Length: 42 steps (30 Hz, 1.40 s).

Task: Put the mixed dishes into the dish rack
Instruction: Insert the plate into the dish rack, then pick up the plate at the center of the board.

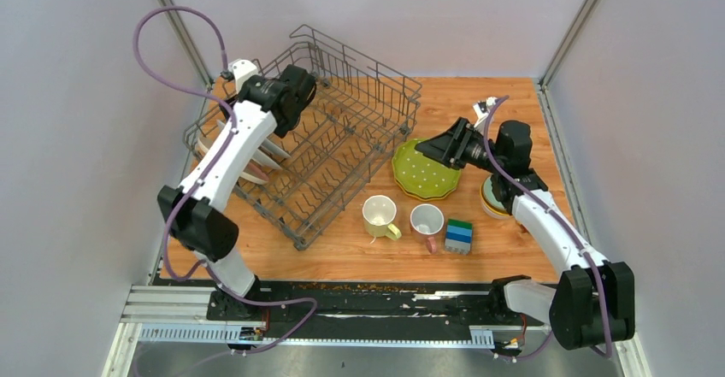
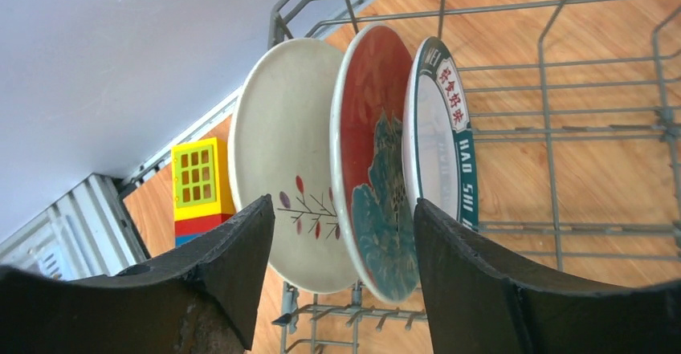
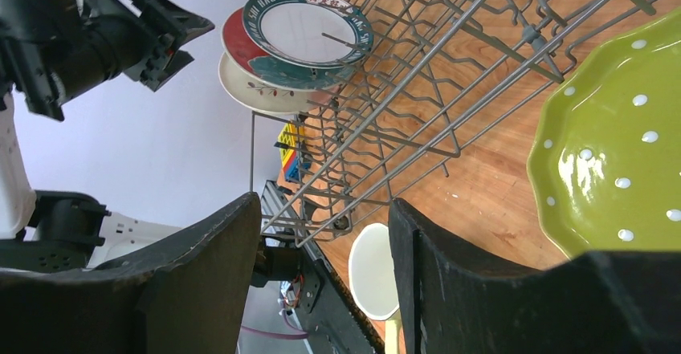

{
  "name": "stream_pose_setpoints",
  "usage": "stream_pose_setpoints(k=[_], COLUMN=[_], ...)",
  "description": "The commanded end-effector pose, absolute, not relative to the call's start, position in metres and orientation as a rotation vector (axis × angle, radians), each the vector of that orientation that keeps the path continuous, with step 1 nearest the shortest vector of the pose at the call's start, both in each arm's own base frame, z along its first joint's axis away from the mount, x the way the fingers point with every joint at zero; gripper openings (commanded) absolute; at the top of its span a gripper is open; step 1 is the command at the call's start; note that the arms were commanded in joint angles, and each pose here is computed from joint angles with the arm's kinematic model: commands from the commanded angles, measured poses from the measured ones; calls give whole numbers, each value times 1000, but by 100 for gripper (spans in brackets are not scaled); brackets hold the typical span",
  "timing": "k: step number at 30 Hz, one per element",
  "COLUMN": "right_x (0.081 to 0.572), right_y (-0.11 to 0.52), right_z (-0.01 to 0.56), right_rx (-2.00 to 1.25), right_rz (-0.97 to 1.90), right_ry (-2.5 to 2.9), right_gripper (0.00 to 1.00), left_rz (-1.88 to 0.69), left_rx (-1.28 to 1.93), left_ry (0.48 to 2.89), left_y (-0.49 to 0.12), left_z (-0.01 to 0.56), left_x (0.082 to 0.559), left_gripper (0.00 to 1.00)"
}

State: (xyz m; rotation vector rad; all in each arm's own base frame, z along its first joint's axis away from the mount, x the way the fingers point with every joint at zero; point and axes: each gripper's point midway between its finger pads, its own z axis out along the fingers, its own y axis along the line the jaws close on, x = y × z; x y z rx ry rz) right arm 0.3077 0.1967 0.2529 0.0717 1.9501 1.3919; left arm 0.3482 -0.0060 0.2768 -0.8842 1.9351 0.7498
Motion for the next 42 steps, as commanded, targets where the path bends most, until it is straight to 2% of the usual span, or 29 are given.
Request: stream_pose_setpoints(k=[1,4,14,24,29,32,42], right_x=[306,305,309,312,312,311,315], right_y=[192,191,184,173,163,158,126], right_z=[268,268,257,225,217,209,161], right_rx=[74,86,156,258,305,337,491], right_rz=[1364,1357,1303,1210,1139,1099,854], right_ry=[1894,1891,1910,1977,1989,2011,2109], right_gripper=[60,60,61,61,62,67,69], left_rz=[569,371,91,-111,-250,-334,-744], left_rx=[-781,-726,-536,-283,-157,-69,289], left_ry=[1949,1889,1777,1781,1794,1779,1747], left_y=[-10,-18,-29,-65,-93,-111,-189], left_z=[301,325,367,370,362,364,362], left_x=[344,342,317,313,313,313,288], left_gripper=[72,74,81,85,93,99,100])
